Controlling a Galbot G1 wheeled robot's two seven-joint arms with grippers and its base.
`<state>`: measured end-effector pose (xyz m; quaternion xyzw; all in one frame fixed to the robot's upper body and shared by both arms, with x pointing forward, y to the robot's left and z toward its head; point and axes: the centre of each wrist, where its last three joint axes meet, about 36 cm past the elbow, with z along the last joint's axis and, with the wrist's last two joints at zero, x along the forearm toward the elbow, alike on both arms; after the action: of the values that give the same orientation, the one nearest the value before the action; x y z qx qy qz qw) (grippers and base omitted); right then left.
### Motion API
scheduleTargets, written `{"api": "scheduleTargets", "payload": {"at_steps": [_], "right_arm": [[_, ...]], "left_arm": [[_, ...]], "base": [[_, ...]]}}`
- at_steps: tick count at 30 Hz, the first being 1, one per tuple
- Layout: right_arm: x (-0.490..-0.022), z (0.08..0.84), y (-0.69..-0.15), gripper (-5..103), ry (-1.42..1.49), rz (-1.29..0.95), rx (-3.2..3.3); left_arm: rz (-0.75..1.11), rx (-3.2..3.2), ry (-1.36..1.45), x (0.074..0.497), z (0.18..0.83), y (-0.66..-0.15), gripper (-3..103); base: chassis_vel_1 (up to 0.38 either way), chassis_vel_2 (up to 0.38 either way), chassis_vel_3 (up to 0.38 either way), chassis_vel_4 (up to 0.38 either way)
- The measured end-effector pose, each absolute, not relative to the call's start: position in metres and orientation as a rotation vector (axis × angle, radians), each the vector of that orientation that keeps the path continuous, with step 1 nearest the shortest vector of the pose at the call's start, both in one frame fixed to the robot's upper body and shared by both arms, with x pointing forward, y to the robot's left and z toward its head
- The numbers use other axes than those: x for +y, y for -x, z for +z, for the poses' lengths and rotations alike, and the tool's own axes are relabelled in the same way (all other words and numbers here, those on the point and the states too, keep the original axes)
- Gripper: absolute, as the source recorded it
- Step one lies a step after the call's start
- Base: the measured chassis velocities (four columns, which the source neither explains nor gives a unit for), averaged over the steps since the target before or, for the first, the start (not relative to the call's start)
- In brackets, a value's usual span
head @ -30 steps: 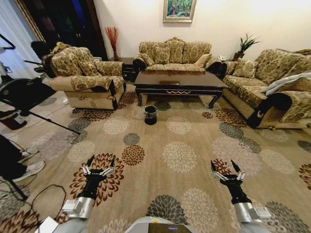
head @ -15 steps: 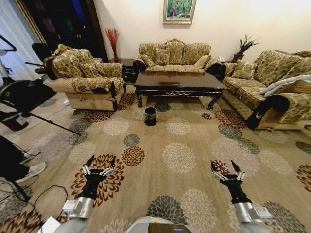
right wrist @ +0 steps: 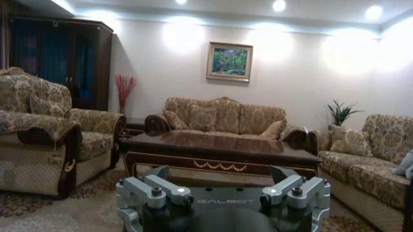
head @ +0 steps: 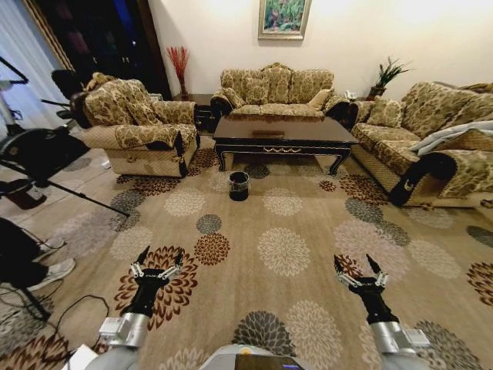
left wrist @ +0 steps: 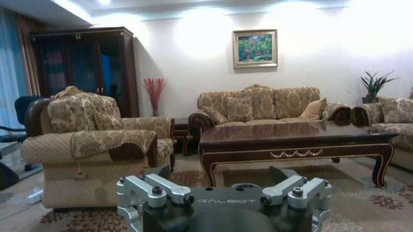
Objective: Move to the front of the table and pick up the trash from the floor, then place it into the trash bin.
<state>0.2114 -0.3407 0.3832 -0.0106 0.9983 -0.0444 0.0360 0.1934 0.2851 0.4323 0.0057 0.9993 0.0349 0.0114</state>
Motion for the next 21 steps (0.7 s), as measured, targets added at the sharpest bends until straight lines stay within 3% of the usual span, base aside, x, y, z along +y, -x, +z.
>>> {"api": "scheduleTargets", "payload": {"at_steps": [21], "right_arm": [[-0.3407,0.3832,-0.2115,100,0.033,-0.136,3.066]], "left_arm": [[0.109,3.117,-0.018,0.2851,0.4323,-0.1934,100]], "base": [[0.0,0.0,0.0,0.0]]}}
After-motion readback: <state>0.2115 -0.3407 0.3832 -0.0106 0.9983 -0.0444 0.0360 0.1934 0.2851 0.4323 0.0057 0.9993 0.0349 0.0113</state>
